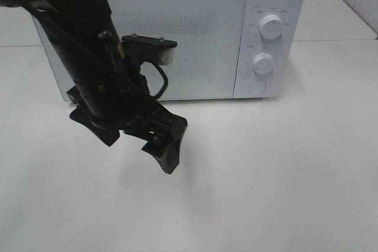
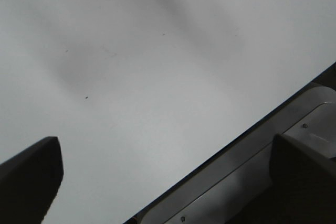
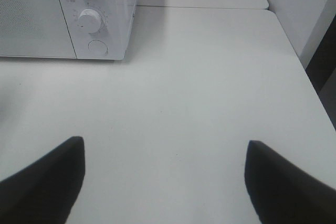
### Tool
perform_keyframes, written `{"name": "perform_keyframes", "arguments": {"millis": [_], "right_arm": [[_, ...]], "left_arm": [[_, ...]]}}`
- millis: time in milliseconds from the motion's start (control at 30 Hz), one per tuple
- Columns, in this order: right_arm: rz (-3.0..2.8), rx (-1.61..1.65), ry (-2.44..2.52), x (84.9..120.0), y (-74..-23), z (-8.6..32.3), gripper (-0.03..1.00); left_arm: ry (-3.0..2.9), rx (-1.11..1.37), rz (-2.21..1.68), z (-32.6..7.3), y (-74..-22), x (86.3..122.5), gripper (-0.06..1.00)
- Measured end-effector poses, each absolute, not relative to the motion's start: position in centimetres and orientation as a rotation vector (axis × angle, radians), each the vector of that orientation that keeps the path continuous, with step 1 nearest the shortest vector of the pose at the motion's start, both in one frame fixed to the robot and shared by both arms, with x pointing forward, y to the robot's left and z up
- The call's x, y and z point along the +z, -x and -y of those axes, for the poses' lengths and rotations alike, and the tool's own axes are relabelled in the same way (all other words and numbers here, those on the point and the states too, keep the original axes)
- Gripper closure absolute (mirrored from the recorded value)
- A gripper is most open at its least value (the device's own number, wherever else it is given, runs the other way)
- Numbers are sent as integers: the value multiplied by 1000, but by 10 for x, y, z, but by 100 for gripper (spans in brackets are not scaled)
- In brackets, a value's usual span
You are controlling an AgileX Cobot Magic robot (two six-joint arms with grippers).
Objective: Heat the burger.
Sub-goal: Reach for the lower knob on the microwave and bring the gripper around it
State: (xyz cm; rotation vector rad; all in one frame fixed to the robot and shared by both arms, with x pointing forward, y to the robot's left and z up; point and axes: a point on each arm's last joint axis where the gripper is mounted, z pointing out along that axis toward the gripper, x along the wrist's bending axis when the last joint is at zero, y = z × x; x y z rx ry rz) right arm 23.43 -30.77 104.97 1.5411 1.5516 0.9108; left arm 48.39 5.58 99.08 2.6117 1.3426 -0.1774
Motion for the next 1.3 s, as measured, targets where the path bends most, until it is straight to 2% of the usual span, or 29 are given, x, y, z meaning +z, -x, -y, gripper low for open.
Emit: {"name": "perform_keyframes", "arguments": {"millis": [333, 367, 533, 700, 1000, 1300], "right_arm": [[-1552, 911, -1541, 1050, -234, 308, 21], [-1552, 911, -1541, 1050, -234, 308, 21], [-1552, 911, -1541, 1050, -234, 308, 21], [-1552, 911, -1541, 1050, -234, 308, 21], [-1552, 911, -1541, 1050, -234, 308, 21], [-1552, 911, -1541, 1050, -234, 308, 21]], "left_arm": [[-2524, -180, -1536, -111, -507, 1011, -4], [-2479, -173, -1604, -130, -510, 1014, -4], [-2406, -182, -1728, -168, -507, 1015, -4], [-2253, -153, -1900, -224, -486, 1023, -4], [-2110, -60, -1992, -262, -437, 1031, -4], [-2112, 82, -1978, -277, -386, 1026, -4]]}}
